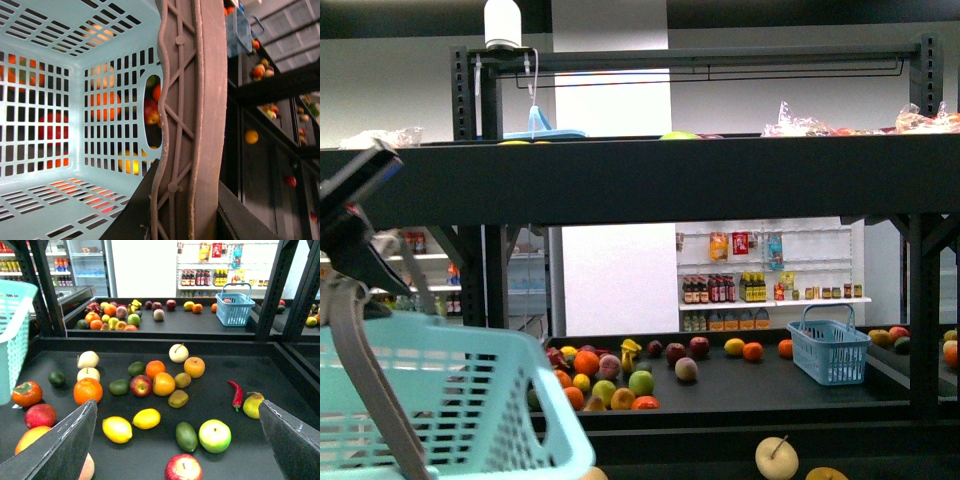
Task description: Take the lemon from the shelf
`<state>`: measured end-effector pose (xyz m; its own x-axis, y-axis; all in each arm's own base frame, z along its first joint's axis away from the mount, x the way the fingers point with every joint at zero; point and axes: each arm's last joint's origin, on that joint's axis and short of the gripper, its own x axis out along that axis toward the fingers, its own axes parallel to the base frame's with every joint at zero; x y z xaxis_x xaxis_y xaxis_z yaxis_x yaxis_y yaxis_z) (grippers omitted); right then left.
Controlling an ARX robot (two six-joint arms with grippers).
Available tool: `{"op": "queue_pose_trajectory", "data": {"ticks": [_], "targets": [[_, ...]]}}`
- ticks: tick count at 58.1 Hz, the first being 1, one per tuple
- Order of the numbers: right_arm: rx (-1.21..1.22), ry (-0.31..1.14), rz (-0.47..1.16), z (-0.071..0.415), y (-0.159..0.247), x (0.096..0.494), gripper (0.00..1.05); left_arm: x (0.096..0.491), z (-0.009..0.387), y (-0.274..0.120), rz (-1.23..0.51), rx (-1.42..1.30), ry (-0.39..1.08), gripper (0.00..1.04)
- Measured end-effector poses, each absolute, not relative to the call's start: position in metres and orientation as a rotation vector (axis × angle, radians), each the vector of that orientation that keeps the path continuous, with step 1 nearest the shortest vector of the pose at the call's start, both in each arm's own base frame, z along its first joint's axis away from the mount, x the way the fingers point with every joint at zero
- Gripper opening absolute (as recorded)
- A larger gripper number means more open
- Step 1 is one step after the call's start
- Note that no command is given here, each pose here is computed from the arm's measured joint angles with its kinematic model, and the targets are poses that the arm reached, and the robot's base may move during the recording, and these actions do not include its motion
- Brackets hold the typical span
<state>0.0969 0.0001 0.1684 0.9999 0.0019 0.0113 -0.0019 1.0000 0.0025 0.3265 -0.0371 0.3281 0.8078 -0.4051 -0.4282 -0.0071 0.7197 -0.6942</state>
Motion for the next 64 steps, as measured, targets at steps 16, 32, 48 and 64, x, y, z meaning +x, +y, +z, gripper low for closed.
{"op": "queue_pose_trajectory", "data": {"ticks": [16, 32, 48, 64], "targets": [[0.002, -0.011, 0.002, 0.168, 0.000, 0.097, 0.97, 0.332, 0.300, -0.101, -0.462, -0.628, 0.669, 0.18], [0.002, -0.011, 0.002, 0.168, 0.000, 0.097, 0.97, 0.336, 0.277, -0.139, -0.575, -0.560, 0.736, 0.18], [0.155, 0.327, -0.041, 0.172, -0.001, 0.115, 0.97, 0.339, 0.273, -0.143, -0.561, -0.494, 0.720, 0.18], [0.363, 0.641, -0.116, 0.158, -0.021, 0.230, 0.97, 0.339, 0.274, -0.144, -0.570, -0.484, 0.716, 0.18]]}}
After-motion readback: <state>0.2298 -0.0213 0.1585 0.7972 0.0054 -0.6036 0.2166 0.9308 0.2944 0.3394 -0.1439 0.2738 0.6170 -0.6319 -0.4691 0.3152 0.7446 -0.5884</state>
